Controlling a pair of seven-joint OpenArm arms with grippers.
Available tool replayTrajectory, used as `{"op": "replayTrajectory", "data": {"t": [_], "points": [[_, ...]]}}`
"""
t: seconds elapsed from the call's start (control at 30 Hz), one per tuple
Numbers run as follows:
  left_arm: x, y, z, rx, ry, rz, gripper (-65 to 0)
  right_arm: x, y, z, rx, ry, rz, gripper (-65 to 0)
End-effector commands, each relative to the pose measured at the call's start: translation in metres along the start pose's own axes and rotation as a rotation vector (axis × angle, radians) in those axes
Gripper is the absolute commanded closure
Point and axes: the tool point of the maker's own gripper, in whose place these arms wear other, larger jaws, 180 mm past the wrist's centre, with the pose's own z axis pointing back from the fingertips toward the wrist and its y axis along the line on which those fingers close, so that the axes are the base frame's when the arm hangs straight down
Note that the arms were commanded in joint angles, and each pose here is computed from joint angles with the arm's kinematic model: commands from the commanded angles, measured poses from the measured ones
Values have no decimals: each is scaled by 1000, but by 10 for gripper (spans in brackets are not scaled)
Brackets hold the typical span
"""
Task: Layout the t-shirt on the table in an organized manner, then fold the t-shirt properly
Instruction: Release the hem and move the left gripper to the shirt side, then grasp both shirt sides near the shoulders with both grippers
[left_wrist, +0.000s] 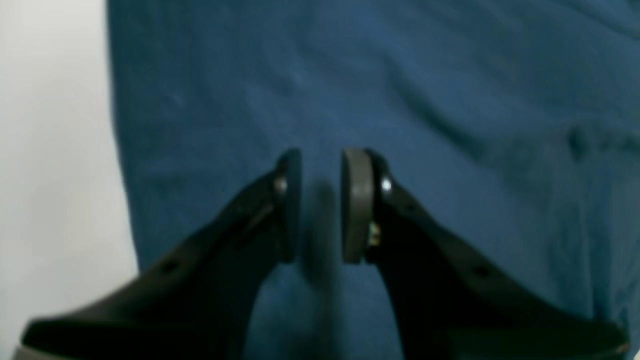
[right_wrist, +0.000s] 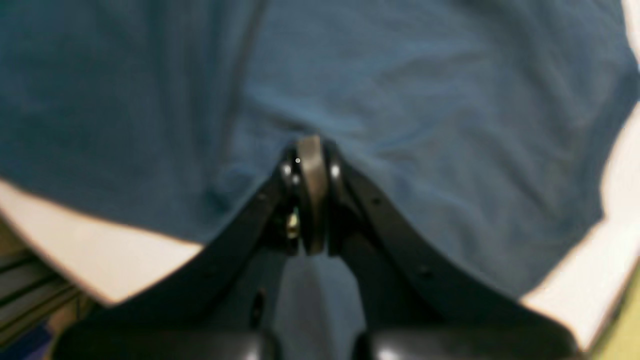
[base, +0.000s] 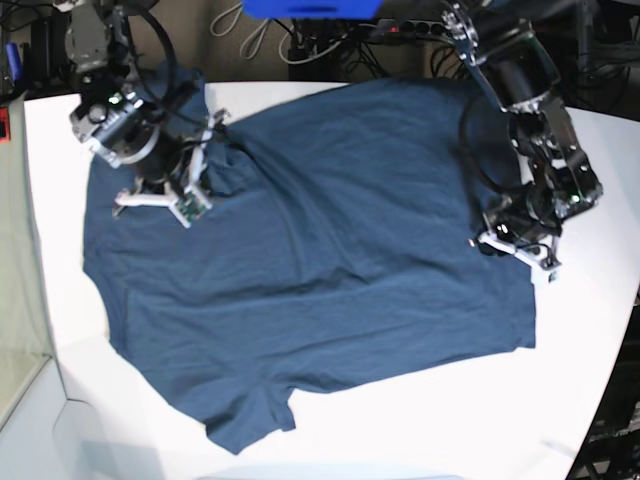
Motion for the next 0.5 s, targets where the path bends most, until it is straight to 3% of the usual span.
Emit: {"op": "replayTrajectory", "data": {"t": [0.0,0.17,0.3,0.47], "points": [[10,5,3,8,-39,-5,-141,11,-12,3,-29,-38,4,-2],[-8,33,-19,35,-18,39,-141,14,-23,4,-56,-46,-1,-3],[-2,47,-43,43,-10,11,-141,9,-22,4,-56,-37,-6,-3],[31,49,-65,43,-57,-20,-141,-5,-20,7,-52,-2,-7,-3]]}}
